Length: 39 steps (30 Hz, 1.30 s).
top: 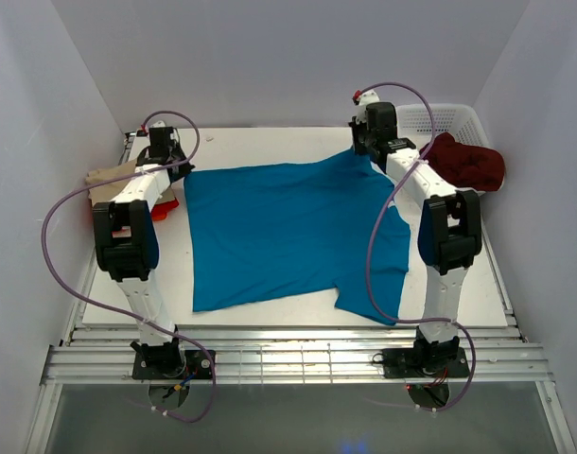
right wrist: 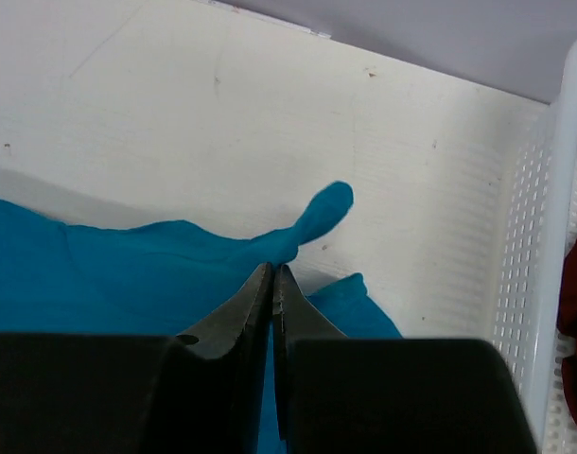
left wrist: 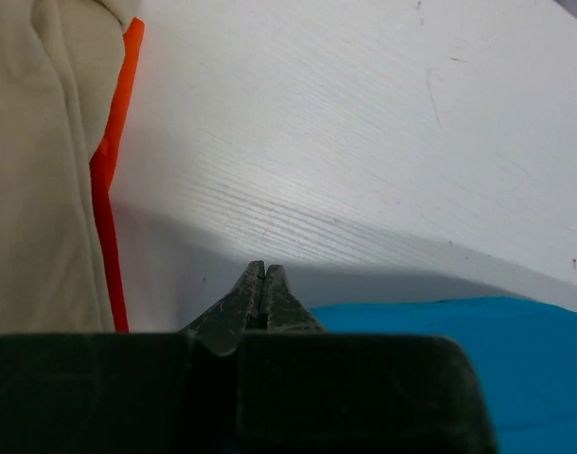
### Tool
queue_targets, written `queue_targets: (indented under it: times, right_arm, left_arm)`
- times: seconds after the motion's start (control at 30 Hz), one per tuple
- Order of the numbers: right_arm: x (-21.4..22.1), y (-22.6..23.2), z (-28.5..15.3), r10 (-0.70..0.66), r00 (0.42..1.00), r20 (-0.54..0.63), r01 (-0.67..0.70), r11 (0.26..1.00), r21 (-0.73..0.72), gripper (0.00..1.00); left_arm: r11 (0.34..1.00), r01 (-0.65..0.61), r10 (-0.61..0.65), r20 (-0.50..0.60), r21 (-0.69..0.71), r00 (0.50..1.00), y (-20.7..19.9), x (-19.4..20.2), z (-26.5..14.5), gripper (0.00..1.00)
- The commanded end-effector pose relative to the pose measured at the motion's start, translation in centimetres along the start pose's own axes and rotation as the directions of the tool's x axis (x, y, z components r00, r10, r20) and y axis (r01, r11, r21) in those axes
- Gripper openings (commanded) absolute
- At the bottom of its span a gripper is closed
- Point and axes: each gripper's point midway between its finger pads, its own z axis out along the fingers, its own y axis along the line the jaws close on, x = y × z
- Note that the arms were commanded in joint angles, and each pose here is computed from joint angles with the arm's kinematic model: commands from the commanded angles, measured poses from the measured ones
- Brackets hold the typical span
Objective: Fold and stack the t-shirts
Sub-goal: Fold the flattened tshirt in 1/3 of the way
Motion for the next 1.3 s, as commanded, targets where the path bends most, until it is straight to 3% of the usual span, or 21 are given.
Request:
queue_targets:
  times: [0.0, 0.17, 0.37, 0.5, 0.63, 0.93, 1.13, 1.27]
  right_arm:
    - [1.9, -0.4, -1.7, -0.016, 0.997, -0.071, 0.018, 1.000, 0.025, 0.08]
    - [4.8, -0.2, -3.8, 0.007, 0.992, -0.130, -0.003, 1.000, 0.028, 0.08]
    - [6.8, -0.6, -7.2, 0.024, 0.980, -0.198, -0.012, 0.998, 0.062, 0.08]
    - [6.2, -0.9, -9.8, 0.043, 0.982, -0.184, -0.027, 0.996, 0.089, 0.08]
    - [7.4, -1.3, -11.4, 0.042, 0.969, -0.245, -0.015, 0.994, 0.111, 0.08]
    - [11.4, -1.3, -12.5, 0.061, 0.928, -0.368, -0.010, 0.990, 0.139, 0.08]
    - [12.7, -1.5, -13.4, 0.066, 0.915, -0.398, -0.002, 0.988, 0.158, 0.08]
    - [13.8, -1.4, -13.8, 0.068, 0.897, -0.437, 0.004, 0.987, 0.162, 0.08]
  left_arm:
    - [0.999, 0.015, -0.017, 0.052, 0.050, 0.998, -0.9, -1.5, -3.1, 0.01]
    - [0.997, 0.029, -0.025, -0.054, 0.071, 0.998, -0.2, 3.3, -3.8, 0.01]
    - [0.999, 0.028, -0.024, -0.097, 0.040, 0.995, 1.2, 6.2, -5.6, 0.01]
    - [0.999, 0.030, -0.025, -0.105, 0.042, 0.994, 1.4, 6.6, -7.0, 0.01]
    - [1.000, 0.008, -0.004, -0.123, 0.027, 0.992, 1.9, 6.9, -7.8, 0.01]
    - [0.999, -0.026, 0.022, -0.196, -0.019, 0.980, 3.5, 9.4, -8.5, 0.00]
    - [0.999, -0.024, 0.019, -0.141, -0.034, 0.990, 4.0, 8.5, -10.0, 0.00]
    - [0.998, -0.039, 0.030, -0.173, -0.052, 0.985, 4.5, 9.4, -10.0, 0.00]
